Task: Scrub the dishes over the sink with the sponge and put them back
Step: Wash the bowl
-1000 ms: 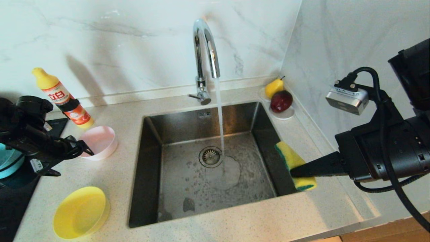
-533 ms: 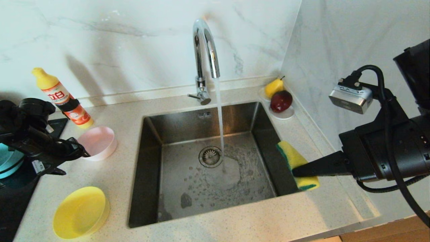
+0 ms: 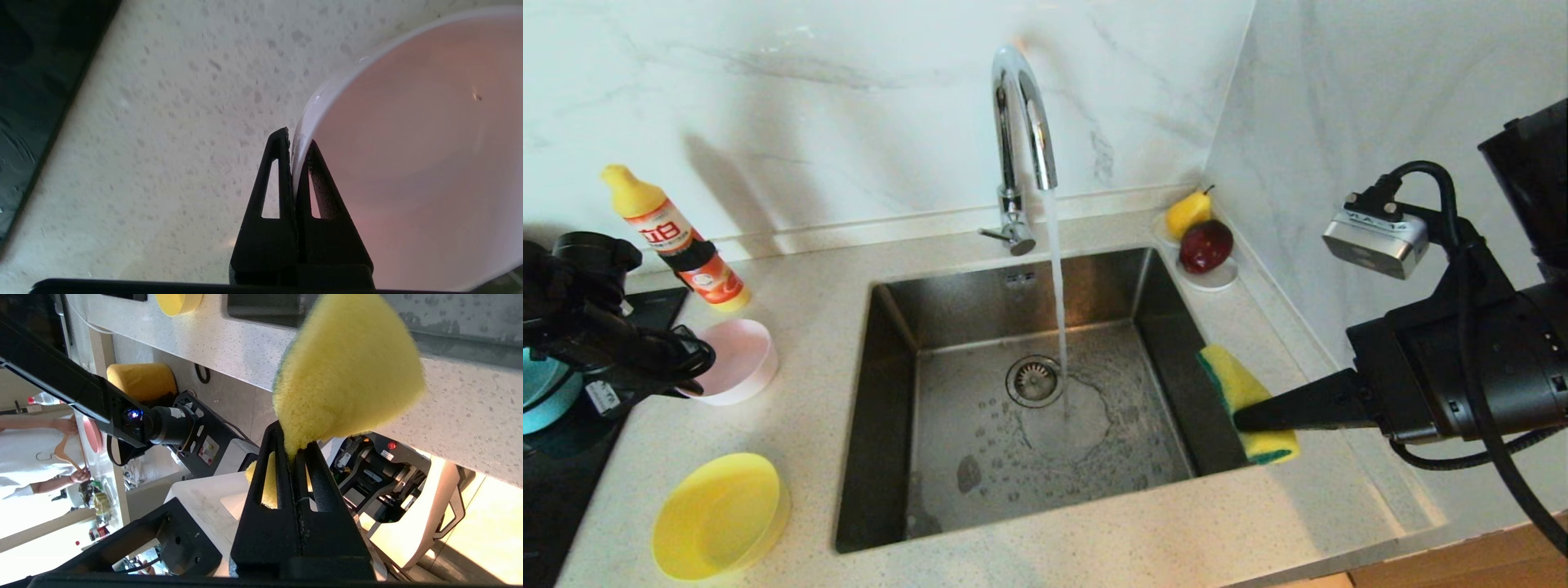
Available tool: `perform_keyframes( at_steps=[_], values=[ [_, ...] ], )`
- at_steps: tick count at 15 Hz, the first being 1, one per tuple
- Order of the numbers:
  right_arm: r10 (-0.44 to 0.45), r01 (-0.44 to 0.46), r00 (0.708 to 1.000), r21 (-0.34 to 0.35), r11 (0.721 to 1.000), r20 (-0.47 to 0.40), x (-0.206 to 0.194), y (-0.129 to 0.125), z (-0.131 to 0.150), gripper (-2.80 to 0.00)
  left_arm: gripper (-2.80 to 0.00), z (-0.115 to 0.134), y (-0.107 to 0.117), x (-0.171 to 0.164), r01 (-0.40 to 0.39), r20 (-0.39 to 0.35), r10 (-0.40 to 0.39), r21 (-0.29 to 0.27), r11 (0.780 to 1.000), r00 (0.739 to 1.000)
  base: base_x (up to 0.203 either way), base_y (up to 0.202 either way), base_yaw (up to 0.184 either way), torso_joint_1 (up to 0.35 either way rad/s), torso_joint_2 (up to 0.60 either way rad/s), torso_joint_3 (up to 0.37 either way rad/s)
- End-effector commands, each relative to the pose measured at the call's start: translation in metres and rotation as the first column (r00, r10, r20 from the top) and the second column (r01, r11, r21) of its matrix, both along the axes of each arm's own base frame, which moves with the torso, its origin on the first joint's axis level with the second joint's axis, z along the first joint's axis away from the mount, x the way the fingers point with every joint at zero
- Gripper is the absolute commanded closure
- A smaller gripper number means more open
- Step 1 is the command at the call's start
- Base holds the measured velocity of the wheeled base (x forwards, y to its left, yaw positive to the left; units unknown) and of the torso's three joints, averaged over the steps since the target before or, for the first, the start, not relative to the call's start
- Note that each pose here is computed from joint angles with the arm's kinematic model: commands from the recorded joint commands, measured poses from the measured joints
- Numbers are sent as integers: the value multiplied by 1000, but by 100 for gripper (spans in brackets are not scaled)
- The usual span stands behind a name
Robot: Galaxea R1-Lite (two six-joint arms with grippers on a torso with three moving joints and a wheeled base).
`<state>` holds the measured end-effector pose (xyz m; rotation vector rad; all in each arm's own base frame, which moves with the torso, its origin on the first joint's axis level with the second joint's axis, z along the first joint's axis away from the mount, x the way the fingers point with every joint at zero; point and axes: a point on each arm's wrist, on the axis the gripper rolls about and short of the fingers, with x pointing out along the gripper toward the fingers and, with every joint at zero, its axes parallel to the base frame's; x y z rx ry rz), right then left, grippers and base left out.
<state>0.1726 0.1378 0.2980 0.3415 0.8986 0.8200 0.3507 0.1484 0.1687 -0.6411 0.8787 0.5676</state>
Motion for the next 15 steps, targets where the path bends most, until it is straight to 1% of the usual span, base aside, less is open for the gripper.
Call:
perform_keyframes(
  at_steps=[1,5,8,10,13,15],
  values=[
    [1,-1,1000,3,1000,-1,1,1,1,0,0,2,6,0,-19,8,19,2,1000,1000,0,0,0,0,0,0],
    [4,-4,1000,3,1000,-4,0,1,0,0,0,21,19,-8,-63,56,62,15,998,996,0,0,0,0,0,0],
    [5,-5,1000,-1,1000,-4,0,0,-1,0,0,42,16,-17,-93,120,90,18,996,989,0,0,0,0,0,0],
    [4,-4,1000,-7,1000,-11,2,1,-3,0,0,66,12,-25,-112,188,105,25,993,976,0,0,0,0,0,0],
    [4,-4,1000,-5,1000,-9,1,1,-3,0,0,108,2,-42,-117,299,97,48,992,949,0,0,0,0,0,0],
    [4,-4,1000,-7,1000,-11,2,1,-3,0,0,133,-17,-52,-85,350,62,53,995,935,0,0,0,0,0,0]
  ],
)
